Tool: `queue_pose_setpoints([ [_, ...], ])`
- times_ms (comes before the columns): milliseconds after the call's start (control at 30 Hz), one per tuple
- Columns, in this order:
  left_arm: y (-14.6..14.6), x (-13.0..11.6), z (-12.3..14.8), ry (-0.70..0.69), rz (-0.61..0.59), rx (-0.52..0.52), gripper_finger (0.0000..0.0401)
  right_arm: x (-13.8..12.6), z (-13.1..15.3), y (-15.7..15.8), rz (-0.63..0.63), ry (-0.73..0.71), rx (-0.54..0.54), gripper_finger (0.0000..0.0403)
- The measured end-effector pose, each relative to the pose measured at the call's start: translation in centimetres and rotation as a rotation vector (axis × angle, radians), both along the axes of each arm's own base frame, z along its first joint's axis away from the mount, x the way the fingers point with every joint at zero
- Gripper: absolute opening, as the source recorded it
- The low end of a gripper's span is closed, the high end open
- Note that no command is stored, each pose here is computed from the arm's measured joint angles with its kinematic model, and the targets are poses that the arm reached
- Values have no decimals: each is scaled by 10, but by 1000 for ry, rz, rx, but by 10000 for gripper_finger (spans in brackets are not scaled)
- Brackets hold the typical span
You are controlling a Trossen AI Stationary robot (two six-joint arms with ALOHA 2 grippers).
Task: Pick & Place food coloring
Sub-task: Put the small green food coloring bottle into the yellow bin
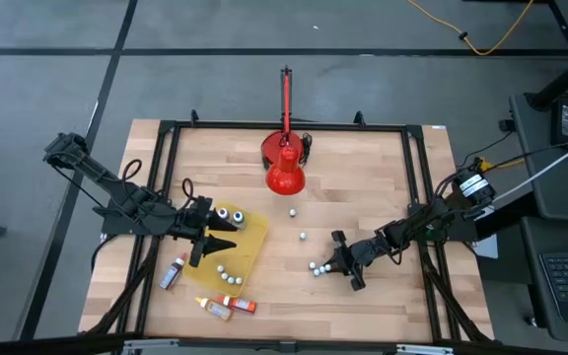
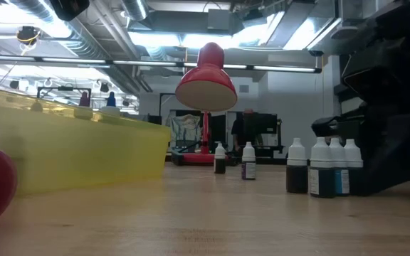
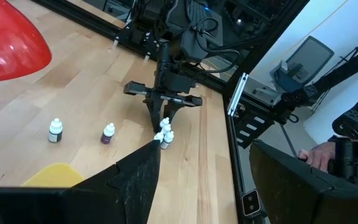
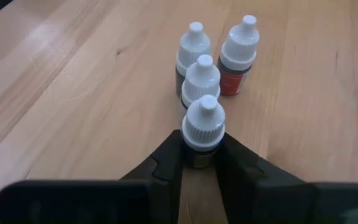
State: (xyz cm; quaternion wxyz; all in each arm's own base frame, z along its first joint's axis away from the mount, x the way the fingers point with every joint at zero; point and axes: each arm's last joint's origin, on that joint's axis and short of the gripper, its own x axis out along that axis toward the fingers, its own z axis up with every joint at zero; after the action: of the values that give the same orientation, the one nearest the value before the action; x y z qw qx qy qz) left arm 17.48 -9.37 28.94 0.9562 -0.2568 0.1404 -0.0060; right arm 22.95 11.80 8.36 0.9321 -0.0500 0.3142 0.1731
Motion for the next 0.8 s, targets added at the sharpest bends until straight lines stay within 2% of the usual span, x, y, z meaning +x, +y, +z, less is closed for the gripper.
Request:
queue_pose_setpoints([
  [200,0,0,1,-6,2,-2,235,-1,4,0,-54,31,81,84],
  [400,3,2,7,-42,45,18,234,-7,29,-3,-95,35,143,76],
  [567,10,10,26,-17,54,94,224,-11,67,-6,-132,37,141,77],
  [800,22,26,64,19,33,184,216,5,148,-3,-132,77,-15,76],
])
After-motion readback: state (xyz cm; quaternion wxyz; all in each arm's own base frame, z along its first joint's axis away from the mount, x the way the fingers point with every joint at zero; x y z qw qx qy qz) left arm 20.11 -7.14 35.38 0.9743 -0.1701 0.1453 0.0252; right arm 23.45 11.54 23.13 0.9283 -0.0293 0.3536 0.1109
